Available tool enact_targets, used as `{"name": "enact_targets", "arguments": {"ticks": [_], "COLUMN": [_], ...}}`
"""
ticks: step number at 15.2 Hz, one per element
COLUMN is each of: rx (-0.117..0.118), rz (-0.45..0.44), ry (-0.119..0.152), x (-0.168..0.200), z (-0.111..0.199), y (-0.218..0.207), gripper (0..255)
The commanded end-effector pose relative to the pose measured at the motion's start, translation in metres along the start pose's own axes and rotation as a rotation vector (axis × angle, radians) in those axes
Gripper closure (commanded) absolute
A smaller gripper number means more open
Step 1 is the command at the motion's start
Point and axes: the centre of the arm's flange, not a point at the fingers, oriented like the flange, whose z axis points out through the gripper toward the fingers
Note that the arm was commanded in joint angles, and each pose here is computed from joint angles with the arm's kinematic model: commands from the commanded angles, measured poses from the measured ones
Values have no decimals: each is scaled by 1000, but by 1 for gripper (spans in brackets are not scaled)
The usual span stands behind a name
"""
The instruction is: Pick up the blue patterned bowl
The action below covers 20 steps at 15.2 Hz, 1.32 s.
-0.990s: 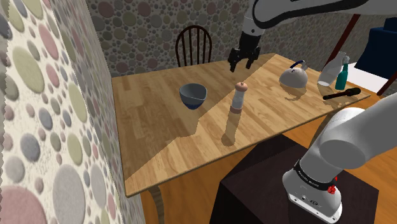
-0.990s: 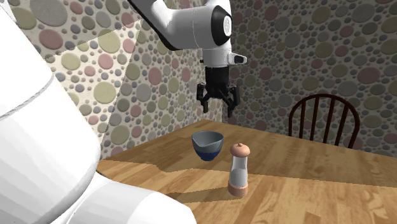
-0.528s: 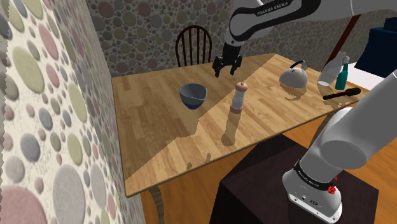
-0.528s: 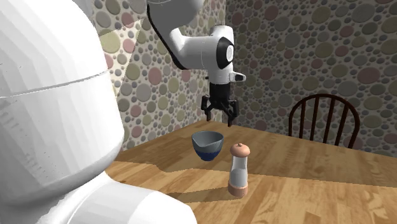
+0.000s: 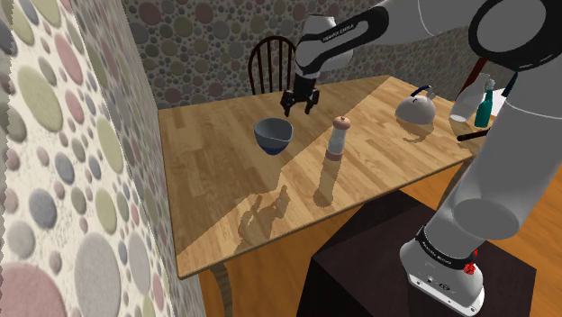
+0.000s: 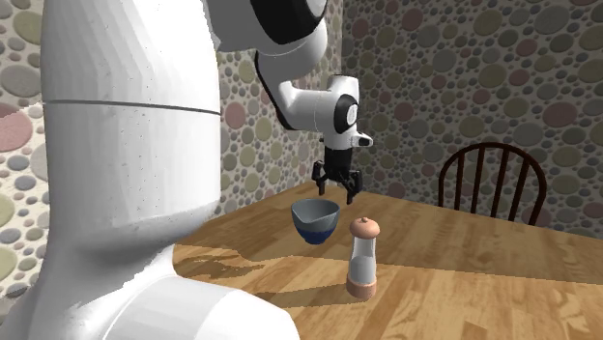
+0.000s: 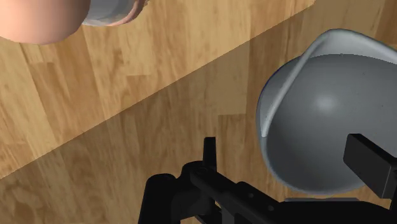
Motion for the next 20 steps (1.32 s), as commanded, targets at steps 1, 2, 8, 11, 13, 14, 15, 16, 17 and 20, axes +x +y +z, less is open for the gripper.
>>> {"name": "enact_targets", "arguments": {"ticks": [1,2,8,11,13,14,15,16,17,20], "rx": [9,14,17,17,17,17,17,17,17,17], "rz": [5,7,9,9,9,9,9,9,9,9], "ry": [-1,-2,-2,-2,-2,-2,-2,-2,-2,-2], "x": [17,26,30,28,28,28,27,28,28,28], "z": [18,27,60,74,74,73,73,73,73,73], "y": [-4,-7,-7,-6,-5,-5,-5,-5,-5,-5], "gripper": [0,0,0,0,255,255,255,255,255,255]}}
